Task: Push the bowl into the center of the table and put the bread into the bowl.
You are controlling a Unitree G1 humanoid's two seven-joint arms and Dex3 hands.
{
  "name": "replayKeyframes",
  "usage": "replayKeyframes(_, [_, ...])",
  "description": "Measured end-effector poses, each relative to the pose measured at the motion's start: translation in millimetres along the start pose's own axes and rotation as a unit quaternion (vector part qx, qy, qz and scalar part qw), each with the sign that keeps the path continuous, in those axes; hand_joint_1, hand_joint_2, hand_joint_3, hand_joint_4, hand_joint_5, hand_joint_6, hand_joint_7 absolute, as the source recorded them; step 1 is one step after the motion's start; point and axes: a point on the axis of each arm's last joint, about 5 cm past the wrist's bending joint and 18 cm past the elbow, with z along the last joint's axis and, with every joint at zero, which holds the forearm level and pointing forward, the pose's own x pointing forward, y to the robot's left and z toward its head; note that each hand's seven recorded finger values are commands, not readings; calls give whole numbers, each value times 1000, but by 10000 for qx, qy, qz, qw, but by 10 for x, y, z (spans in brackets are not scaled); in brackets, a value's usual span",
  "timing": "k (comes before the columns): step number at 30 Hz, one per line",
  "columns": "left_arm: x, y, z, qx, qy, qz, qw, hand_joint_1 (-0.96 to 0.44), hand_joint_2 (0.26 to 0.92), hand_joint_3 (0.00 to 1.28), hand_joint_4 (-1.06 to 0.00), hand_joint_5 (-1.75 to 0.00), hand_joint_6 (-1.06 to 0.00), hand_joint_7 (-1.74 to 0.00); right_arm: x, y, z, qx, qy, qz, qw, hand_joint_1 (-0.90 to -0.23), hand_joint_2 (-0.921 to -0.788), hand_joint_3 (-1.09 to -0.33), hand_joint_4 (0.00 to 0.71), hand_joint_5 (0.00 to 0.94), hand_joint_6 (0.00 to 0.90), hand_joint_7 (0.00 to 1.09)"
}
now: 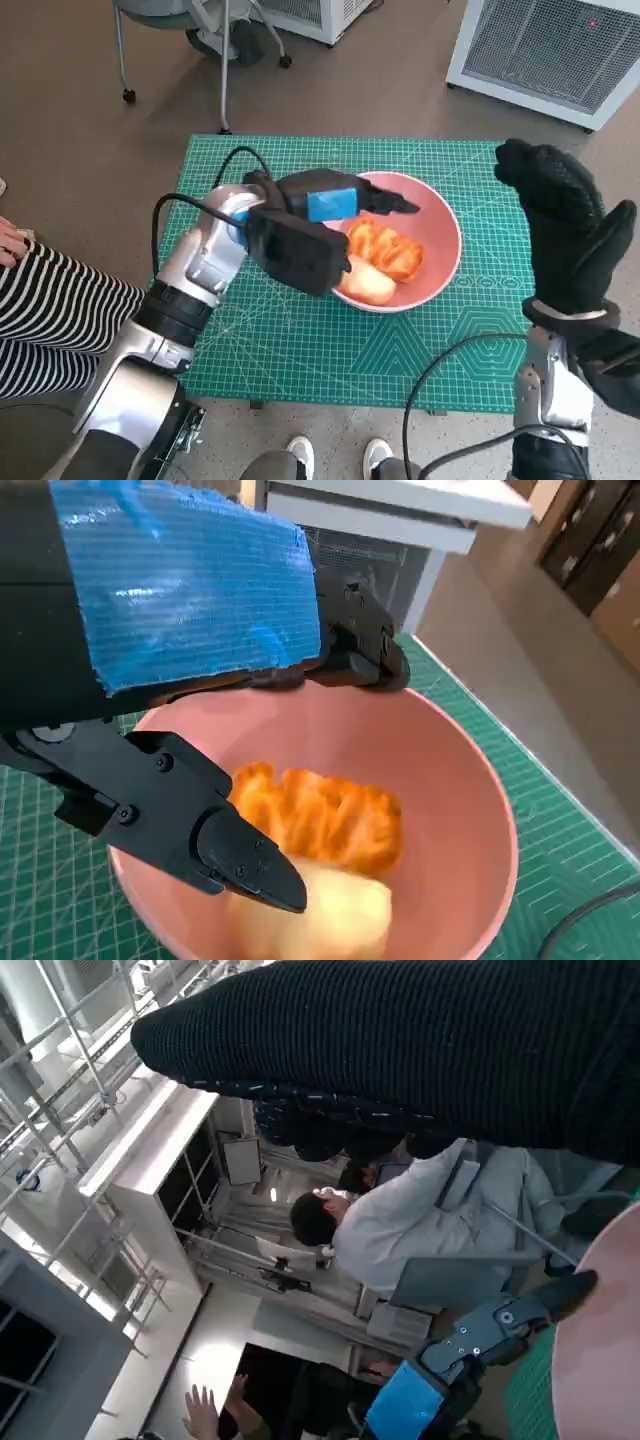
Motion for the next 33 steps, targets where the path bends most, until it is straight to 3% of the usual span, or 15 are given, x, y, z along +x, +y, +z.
replayKeyframes(6, [-93,47,-138,-964,-389,304,9941,-624,873,22,-47,-1,-168,-2,64,-51,67,-158,-75,10,9998,-707,-921,-721,155,6,26,401])
replayKeyframes(11, [-153,67,-217,-1851,-992,818,9743,-667,911,62,-38,0,-169,-4,117,-72,107,-248,-147,-7,9996,-707,-921,-727,159,8,25,403])
replayKeyframes(17, [-188,-16,-268,-2751,-1752,1552,9325,-736,920,265,-38,-1,-180,-9,224,-76,138,-447,-232,5,9987,-703,-921,-735,164,9,29,406])
replayKeyframes(19, [-190,-74,-286,-2989,-1878,1738,9193,-751,921,365,-46,-4,-188,-13,257,-70,144,-447,-273,-10,9986,-698,-921,-736,169,10,36,409])
replayKeyframes(28, [-179,-394,-224,-3729,-2384,3137,8400,-744,921,581,-53,-4,-190,-18,367,-25,131,-517,-307,-27,9982,-696,-921,-726,174,10,57,415])
replayKeyframes(33, [-179,-426,-161,-3532,-2556,3520,8283,-714,921,648,-24,0,-152,-5,399,14,92,-422,-275,-11,9987,-697,-921,-715,172,7,61,413])
